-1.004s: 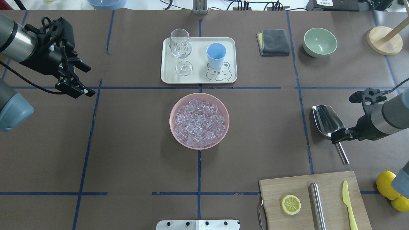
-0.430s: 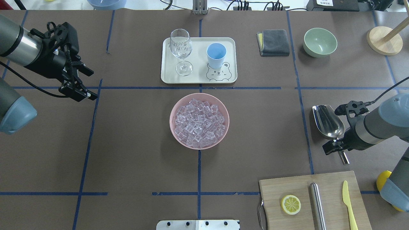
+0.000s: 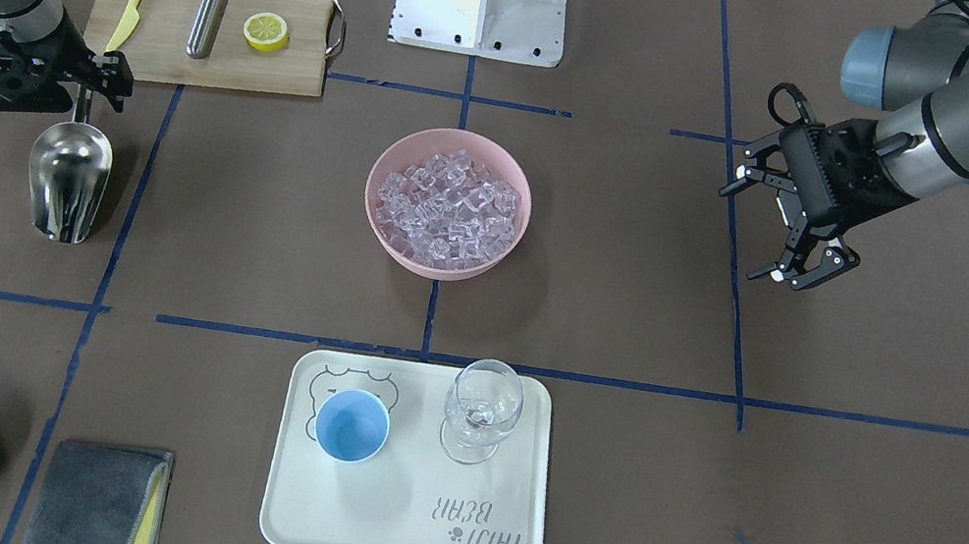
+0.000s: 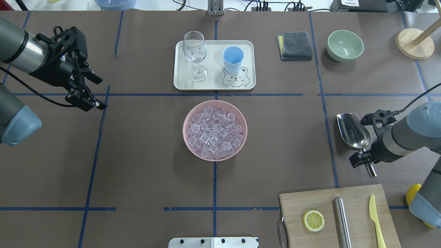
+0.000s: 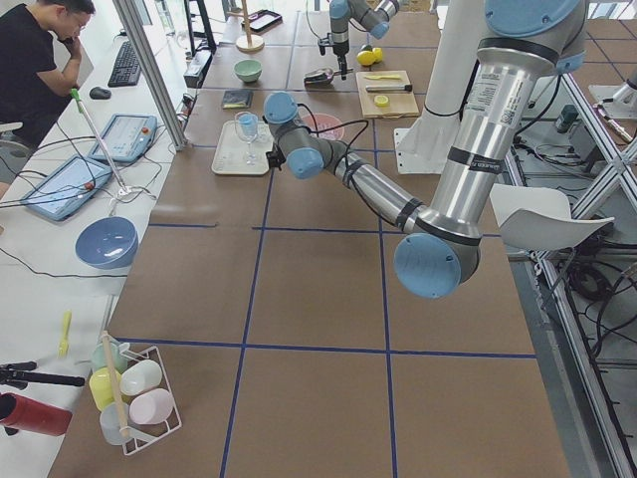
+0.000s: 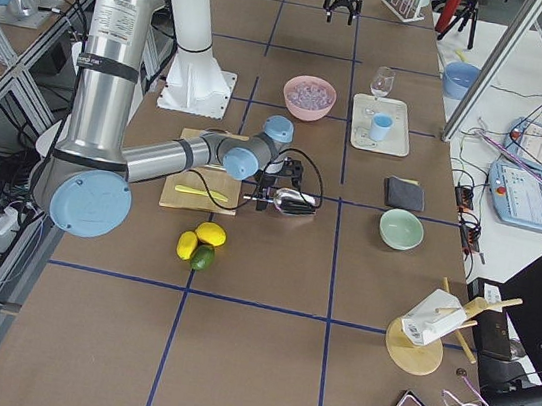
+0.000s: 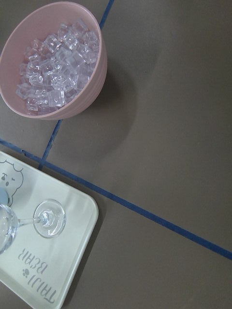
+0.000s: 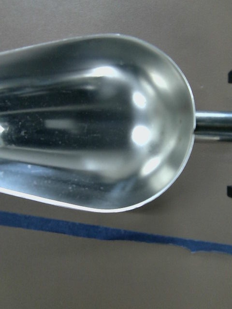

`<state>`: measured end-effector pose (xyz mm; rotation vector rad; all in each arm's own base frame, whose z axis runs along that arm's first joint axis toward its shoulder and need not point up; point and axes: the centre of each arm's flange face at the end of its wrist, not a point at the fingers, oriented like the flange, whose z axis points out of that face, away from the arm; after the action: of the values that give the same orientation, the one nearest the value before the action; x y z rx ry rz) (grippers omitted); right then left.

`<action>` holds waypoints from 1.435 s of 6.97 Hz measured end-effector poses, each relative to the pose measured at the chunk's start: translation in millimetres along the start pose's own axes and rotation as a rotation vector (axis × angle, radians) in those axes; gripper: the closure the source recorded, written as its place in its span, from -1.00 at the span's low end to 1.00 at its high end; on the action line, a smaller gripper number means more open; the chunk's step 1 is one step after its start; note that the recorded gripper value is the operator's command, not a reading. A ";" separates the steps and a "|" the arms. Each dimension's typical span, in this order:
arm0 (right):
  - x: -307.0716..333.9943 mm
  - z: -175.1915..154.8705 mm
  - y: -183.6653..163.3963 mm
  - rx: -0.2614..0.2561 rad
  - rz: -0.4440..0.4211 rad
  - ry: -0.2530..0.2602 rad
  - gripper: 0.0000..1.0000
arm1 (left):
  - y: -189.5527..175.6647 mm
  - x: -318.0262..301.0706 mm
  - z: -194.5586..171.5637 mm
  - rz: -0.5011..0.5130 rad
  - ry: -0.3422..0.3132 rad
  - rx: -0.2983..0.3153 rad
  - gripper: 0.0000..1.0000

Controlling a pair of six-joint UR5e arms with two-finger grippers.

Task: Put ice in cup with scoop
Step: 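Lift the scoop toward the pink bowl while the left gripper approaches it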

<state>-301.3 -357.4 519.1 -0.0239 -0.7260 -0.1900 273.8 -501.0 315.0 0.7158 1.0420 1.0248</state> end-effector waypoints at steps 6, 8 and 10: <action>-12.5 -39.7 -5.0 0.067 -0.005 -0.049 1.00 | -4.3 4.3 -2.5 0.019 -0.004 0.014 -1.00; -25.0 -82.6 -15.1 0.138 -0.004 -0.088 1.00 | -11.0 11.3 -5.4 0.047 -0.003 0.054 -1.00; -56.7 -126.6 -48.9 0.163 0.030 -0.075 1.00 | -14.2 15.6 -3.1 0.053 0.004 0.070 -1.00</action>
<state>-268.4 -407.2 384.7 0.1137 -0.8136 -0.1014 278.0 -491.9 296.2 0.8025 1.0708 1.0399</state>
